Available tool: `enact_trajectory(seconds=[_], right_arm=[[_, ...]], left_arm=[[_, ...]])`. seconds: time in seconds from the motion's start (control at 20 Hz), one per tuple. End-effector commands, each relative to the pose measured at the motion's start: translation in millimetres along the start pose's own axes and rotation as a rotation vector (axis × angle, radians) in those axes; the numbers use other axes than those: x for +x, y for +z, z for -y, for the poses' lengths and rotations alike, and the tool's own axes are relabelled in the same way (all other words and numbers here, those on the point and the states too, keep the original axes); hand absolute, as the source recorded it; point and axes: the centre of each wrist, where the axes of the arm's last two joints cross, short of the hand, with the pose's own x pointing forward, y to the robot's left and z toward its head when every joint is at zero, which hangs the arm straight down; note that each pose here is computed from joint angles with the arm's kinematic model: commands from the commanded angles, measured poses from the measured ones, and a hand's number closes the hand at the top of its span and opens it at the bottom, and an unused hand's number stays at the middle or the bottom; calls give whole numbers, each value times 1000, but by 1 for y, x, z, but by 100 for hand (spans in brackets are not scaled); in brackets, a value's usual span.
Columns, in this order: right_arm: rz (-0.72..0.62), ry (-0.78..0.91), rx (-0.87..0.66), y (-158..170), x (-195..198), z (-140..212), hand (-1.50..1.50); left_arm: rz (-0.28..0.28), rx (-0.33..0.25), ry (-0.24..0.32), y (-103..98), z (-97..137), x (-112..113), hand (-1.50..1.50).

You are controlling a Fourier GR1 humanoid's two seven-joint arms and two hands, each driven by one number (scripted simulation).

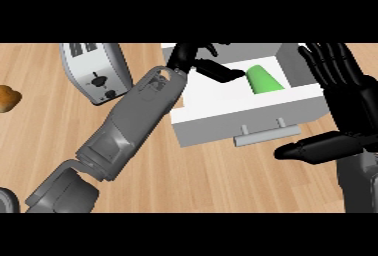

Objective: Pick up the cup, place it into the drawer and close the drawer

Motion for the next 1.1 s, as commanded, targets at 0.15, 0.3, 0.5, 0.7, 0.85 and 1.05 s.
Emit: enact_trajectory(seconds=[0.15, 0.3, 0.5, 0.7, 0.85, 1.05], right_arm=[[34, -117, 206, -11, -1, -22, -150], [76, -169, 367, -17, 4, -35, 150], [-41, -156, 550, -11, -4, -41, 150], [-190, 58, 702, -4, -5, -31, 150], [-282, 181, 704, -1, -11, -29, -150], [-299, 433, 636, 4, -9, -31, -150]], left_arm=[[59, 57, 159, 4, 0, -4, -150], [137, 37, 252, 4, 1, 3, -150], [199, 84, 340, -1, 1, 20, -150], [221, 156, 348, 0, 1, 15, -150], [211, 176, 347, 2, -1, 4, -150], [196, 188, 372, -1, -3, 10, -150]])
